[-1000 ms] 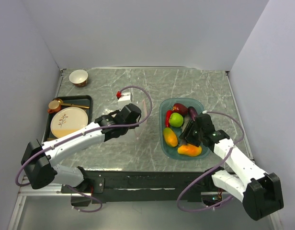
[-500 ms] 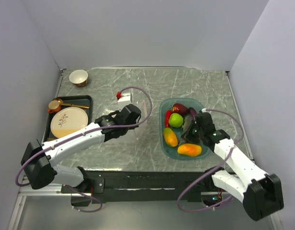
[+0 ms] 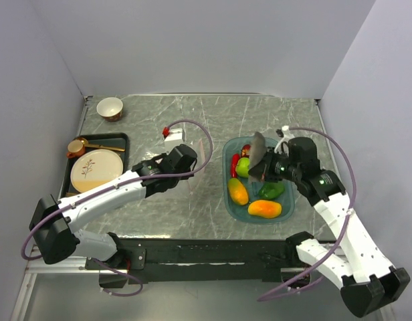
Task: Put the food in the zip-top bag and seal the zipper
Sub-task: Pick up the fake fish from the bin, then place the fake fish in the zipper food storage bag.
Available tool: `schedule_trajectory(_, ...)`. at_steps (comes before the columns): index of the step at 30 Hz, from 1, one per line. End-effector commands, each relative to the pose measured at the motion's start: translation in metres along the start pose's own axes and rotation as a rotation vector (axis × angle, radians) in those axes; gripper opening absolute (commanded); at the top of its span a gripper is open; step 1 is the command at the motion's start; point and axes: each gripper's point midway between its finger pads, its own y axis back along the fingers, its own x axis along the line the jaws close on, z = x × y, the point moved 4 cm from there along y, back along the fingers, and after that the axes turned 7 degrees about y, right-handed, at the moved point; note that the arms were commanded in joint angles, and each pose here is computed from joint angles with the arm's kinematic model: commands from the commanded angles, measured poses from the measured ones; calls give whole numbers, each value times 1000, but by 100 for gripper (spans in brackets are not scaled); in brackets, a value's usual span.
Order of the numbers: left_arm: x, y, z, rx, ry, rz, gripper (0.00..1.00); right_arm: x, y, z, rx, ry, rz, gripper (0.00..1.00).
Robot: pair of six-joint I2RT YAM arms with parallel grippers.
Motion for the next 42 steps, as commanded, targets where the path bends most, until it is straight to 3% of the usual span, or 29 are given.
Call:
schedule_trajectory(1,-14,6,17,-31,30,-35,1,41,8,2,83,150,318,0)
schedule_trajectory(14,-16,3,16,-32,41,-30,1,71,12,-23,251,233,640,0)
schedule_trajectory(22,-17,8,16,-36,50,-77,1,81,-16,-50,390,207,691,0)
schedule_trajectory(32,-11,19,3,-3,-66,-184,1,90,-41,-48,437,166,778,0)
schedule_trajectory(42,-23,37,-7,26,-81,-372,1,92,-77,-40,484,92,774,0)
